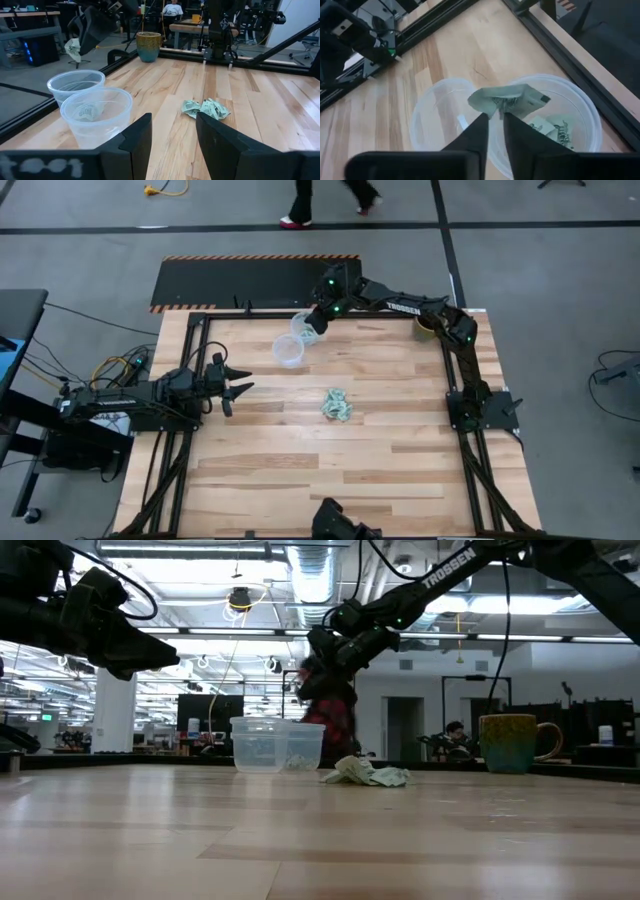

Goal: Pick and place items into bin
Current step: Put the stevia packet into the top bin

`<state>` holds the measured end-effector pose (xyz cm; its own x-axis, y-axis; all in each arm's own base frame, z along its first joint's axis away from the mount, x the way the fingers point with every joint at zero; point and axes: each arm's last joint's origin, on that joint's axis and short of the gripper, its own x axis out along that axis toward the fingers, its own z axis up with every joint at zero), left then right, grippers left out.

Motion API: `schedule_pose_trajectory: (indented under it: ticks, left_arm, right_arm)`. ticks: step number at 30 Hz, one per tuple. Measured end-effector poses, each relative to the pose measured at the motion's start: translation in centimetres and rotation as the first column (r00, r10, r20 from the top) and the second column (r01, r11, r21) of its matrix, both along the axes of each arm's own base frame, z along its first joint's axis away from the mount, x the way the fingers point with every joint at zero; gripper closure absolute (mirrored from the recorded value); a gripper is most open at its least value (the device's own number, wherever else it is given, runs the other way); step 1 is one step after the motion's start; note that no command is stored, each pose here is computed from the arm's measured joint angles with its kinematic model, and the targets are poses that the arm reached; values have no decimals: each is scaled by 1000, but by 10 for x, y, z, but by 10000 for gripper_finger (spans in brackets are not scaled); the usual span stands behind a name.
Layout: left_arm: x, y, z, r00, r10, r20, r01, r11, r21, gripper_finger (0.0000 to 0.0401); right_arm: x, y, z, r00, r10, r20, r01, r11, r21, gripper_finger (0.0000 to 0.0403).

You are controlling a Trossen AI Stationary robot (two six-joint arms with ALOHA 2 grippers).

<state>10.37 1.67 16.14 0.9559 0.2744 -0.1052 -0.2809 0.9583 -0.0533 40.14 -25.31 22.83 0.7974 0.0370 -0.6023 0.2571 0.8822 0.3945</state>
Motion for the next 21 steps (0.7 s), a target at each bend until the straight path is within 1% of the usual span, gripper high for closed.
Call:
schedule_pose_trajectory:
  ticks: [5, 11, 16, 18, 21]
  left_arm:
    - [0, 0, 0, 1000, 0, 0, 0, 1000, 0, 258]
    - [0, 0, 0, 1000, 0, 0, 0, 1000, 0, 258]
    - [0, 0, 0, 1000, 0, 1, 0, 1000, 0, 258]
    - [0, 0, 0, 1000, 0, 0, 0, 1000, 0, 258]
    - [0, 0, 0, 1000, 0, 0, 0, 1000, 0, 258]
  right_arm:
    - [0, 0, 0, 1000, -4, 0, 4, 1000, 5, 307]
    - [-1, 5, 3, 1000, 8, -19, -8, 1000, 25, 286]
    - [-10, 13, 6, 995, 25, -92, -15, 995, 103, 284]
    - [-16, 16, 5, 988, 18, -152, 6, 988, 151, 290]
    - [-23, 23, 11, 980, 25, -199, 11, 984, 178, 302]
